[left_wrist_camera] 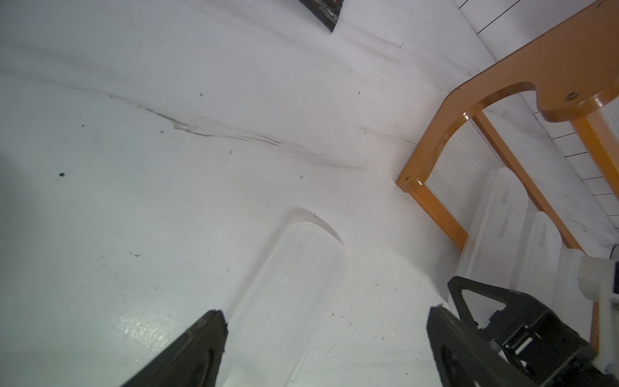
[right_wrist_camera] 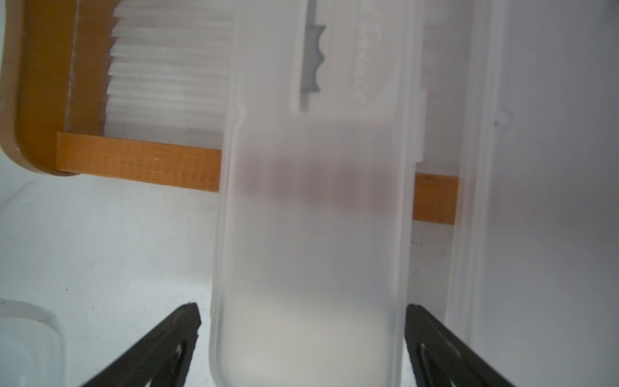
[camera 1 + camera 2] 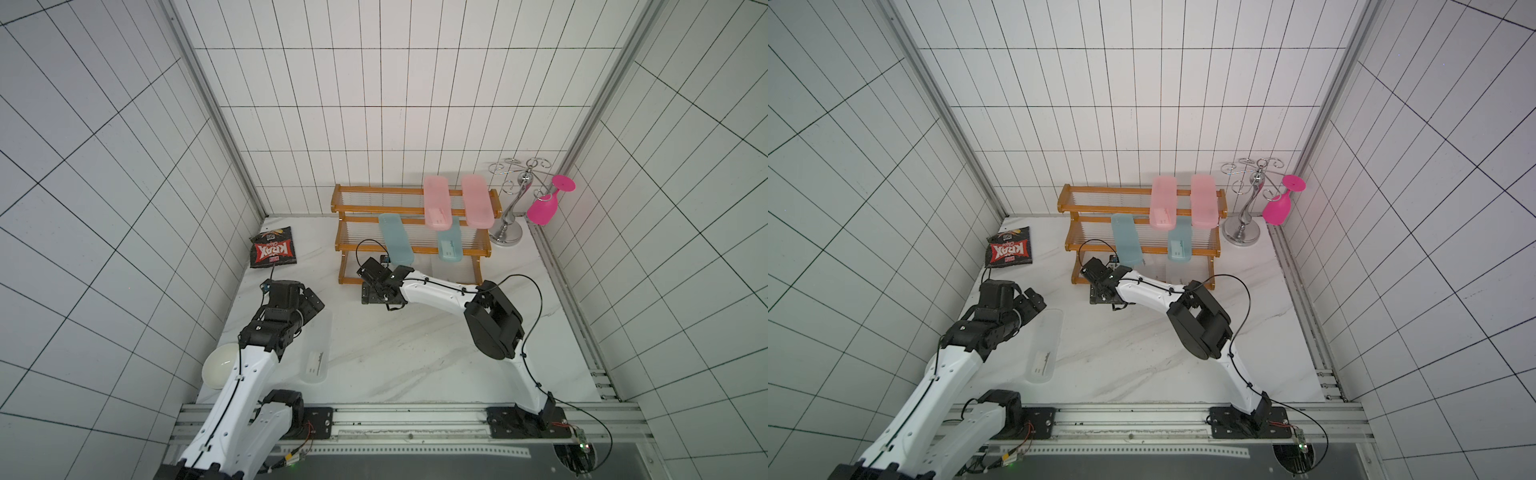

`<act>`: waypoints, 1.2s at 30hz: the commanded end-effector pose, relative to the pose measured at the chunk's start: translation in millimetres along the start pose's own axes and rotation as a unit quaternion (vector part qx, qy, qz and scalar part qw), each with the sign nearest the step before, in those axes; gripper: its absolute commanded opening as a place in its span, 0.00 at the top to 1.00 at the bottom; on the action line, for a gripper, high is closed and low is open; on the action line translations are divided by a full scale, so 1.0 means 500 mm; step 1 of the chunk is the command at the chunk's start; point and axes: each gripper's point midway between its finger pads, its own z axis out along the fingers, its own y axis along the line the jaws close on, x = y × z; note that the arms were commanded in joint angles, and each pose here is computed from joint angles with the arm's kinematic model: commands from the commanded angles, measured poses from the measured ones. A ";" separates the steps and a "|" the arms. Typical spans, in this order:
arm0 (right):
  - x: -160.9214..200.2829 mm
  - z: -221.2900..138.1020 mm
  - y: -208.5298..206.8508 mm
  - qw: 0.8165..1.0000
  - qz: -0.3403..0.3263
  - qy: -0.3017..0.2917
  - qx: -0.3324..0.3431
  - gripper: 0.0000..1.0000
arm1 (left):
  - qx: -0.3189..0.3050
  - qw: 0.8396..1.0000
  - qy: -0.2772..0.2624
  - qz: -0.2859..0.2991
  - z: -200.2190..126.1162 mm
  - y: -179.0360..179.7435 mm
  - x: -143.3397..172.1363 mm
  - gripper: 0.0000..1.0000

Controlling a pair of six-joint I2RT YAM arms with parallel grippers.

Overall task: Place the pencil cases on the shelf according to color
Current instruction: Place the pencil case on the shelf, then pick up the pencil case from the center of the board.

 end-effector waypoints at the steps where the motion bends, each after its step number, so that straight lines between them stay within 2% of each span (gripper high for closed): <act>1: -0.006 -0.076 0.018 1.000 0.005 -0.014 -0.026 0.01 | -0.016 1.000 0.008 -0.003 0.002 0.025 0.022 0.02; 9: 0.067 -0.172 0.039 0.997 -0.015 -0.015 -0.076 0.01 | -0.031 0.999 0.002 -0.005 -0.007 0.029 0.054 0.02; 20: 0.151 -0.258 0.005 0.992 -0.034 -0.013 -0.121 0.01 | -0.102 0.993 0.065 0.011 0.050 0.097 0.143 0.02; 23: 0.169 -0.283 -0.018 0.990 -0.059 -0.017 -0.131 0.01 | -0.118 0.989 0.090 0.024 0.071 0.106 0.168 0.02; 30: 0.220 -0.289 -0.087 0.990 -0.079 -0.011 -0.119 0.01 | -0.128 0.979 0.138 0.076 0.115 0.077 0.221 0.02; 36: 0.231 -0.288 -0.135 0.991 -0.083 -0.024 -0.097 0.01 | -0.159 0.967 0.117 0.164 0.108 0.014 0.248 0.02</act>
